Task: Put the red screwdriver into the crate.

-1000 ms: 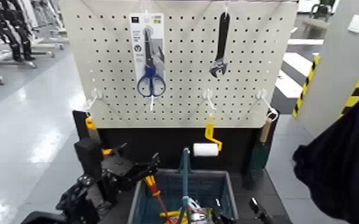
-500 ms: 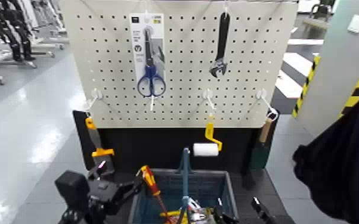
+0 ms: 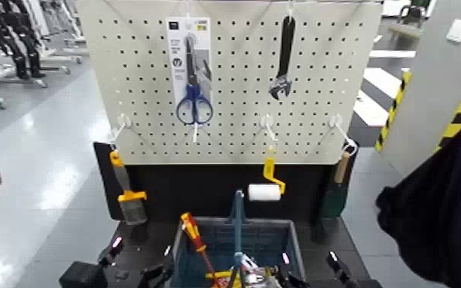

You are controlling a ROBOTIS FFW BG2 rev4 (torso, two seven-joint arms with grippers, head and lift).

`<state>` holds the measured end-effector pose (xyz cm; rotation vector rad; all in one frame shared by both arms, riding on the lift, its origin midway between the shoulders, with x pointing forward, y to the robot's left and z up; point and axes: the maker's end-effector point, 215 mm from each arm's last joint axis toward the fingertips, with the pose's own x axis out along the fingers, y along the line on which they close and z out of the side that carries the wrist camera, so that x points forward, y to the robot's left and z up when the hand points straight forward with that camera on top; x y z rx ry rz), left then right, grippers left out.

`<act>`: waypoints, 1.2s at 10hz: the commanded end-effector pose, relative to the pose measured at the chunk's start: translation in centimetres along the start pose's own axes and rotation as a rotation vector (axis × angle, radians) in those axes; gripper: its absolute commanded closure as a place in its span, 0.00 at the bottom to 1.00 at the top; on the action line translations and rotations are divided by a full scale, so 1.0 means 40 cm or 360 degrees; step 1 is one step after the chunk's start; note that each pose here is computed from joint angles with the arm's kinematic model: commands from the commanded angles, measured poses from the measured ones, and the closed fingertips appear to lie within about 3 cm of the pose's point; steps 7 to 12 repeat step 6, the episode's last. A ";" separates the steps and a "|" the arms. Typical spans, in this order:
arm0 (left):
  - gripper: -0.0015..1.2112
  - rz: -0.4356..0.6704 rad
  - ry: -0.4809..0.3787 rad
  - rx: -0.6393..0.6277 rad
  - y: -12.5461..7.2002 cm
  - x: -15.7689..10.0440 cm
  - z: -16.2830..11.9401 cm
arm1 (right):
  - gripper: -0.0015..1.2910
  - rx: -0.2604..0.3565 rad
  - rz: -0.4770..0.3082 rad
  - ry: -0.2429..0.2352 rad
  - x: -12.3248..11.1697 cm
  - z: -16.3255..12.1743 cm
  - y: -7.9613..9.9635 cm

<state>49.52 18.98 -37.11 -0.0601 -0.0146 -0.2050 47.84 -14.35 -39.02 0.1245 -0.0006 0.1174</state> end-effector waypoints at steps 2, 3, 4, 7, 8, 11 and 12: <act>0.06 0.0019 0.0011 0.0001 0.004 -0.024 -0.015 | 0.11 -0.0069 0.0004 -0.0069 -0.004 0.035 0.001; 0.07 0.0012 0.0012 0.0004 0.002 -0.025 -0.015 | 0.11 -0.0073 0.0003 -0.0069 -0.004 0.035 0.001; 0.07 0.0008 0.0012 0.0010 0.001 -0.026 -0.013 | 0.11 -0.0077 0.0004 -0.0072 -0.006 0.036 0.002; 0.07 -0.0007 0.0011 0.0023 -0.004 -0.026 -0.011 | 0.11 -0.0099 -0.0007 -0.0057 -0.003 0.033 0.001; 0.07 -0.0007 0.0011 0.0023 -0.004 -0.026 -0.011 | 0.11 -0.0099 -0.0007 -0.0057 -0.003 0.033 0.001; 0.07 -0.0007 0.0011 0.0023 -0.004 -0.026 -0.011 | 0.11 -0.0099 -0.0007 -0.0057 -0.003 0.033 0.001; 0.07 -0.0007 0.0011 0.0023 -0.004 -0.026 -0.011 | 0.11 -0.0099 -0.0007 -0.0057 -0.003 0.033 0.001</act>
